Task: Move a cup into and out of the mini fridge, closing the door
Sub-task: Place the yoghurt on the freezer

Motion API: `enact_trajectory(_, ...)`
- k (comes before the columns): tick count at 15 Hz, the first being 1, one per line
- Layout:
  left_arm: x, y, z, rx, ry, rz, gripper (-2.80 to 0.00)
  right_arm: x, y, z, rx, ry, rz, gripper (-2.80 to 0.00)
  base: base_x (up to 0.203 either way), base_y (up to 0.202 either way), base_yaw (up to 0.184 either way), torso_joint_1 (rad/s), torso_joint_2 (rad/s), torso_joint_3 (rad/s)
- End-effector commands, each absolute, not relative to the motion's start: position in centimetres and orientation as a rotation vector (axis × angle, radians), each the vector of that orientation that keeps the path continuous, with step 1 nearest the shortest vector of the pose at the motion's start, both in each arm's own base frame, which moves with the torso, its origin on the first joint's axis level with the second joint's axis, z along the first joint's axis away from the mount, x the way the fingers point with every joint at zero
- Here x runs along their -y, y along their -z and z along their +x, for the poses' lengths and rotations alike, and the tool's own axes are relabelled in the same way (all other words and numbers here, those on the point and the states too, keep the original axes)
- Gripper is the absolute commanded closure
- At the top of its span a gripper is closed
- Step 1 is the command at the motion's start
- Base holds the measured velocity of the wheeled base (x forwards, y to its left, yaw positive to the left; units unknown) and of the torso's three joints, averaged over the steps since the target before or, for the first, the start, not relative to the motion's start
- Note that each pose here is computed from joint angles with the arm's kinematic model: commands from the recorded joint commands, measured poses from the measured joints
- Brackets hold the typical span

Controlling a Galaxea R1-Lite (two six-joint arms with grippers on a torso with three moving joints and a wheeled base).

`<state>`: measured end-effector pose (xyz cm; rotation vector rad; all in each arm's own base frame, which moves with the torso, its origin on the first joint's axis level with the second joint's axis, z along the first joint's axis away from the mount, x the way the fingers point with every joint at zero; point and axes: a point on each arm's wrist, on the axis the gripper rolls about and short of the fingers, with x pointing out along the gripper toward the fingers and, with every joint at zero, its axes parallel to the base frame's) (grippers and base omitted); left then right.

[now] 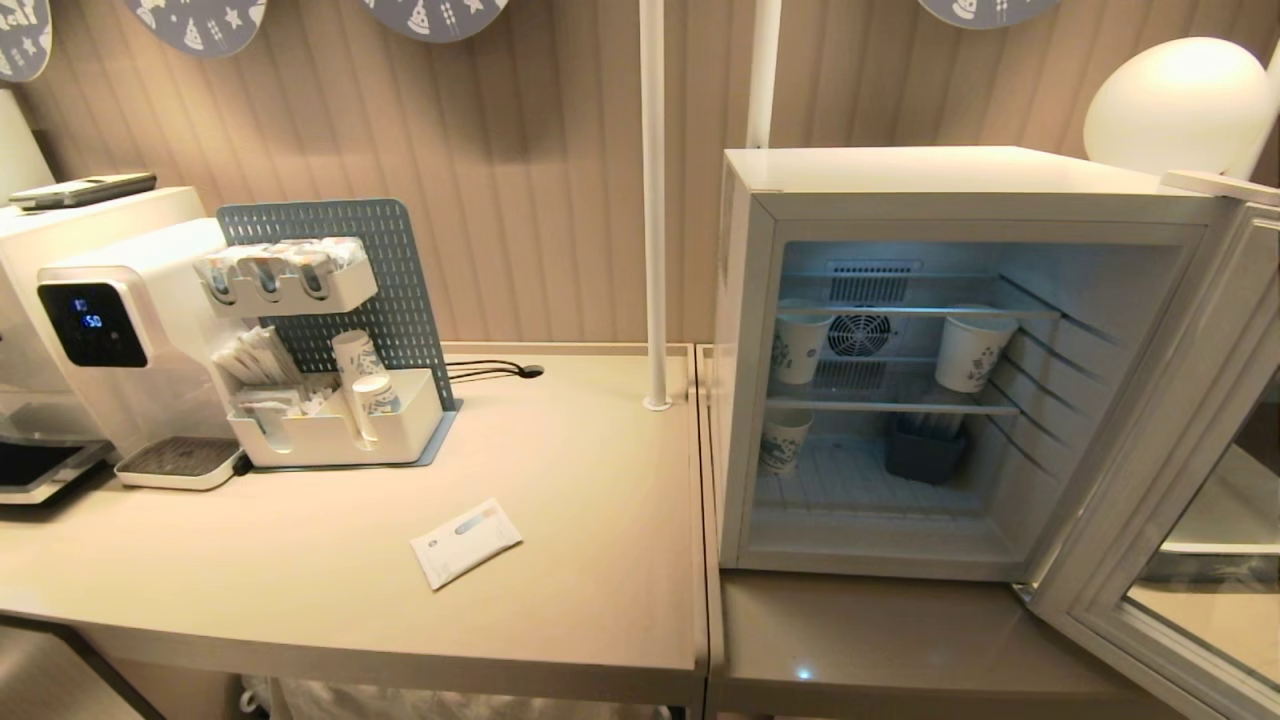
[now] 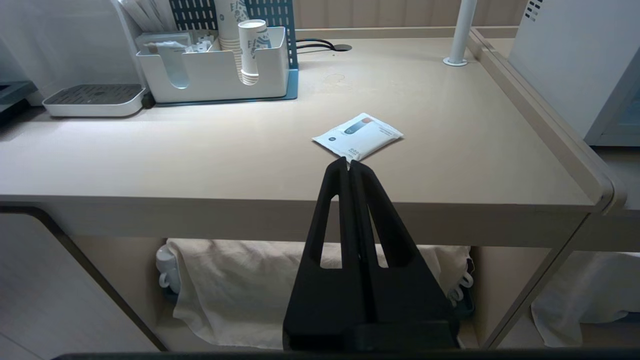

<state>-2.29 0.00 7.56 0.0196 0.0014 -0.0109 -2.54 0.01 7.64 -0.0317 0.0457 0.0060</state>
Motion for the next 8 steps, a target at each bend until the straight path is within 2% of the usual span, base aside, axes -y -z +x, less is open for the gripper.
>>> enact_trajectory(1,0.00,-7.56,-2.28,-0.003,0.011,0.020,0.00,-0.01,-7.64,-2.53,-0.047,-0.007,-0.032,0.00,0.000,0.000,0.000,0.000,0.00,0.000)
enact_trajectory(4,0.00,-7.56,-2.28,-0.003,0.011,0.020,0.00,-0.01,-7.64,-2.53,-0.047,-0.007,-0.032,0.00,0.000,0.032,-0.003,0.001,0.00,0.001)
enact_trajectory(8,0.00,-7.56,-2.28,-0.003,0.011,0.020,0.00,-0.01,-7.64,-2.53,-0.047,-0.007,-0.032,0.00,0.000,0.182,-0.002,0.003,0.00,0.003)
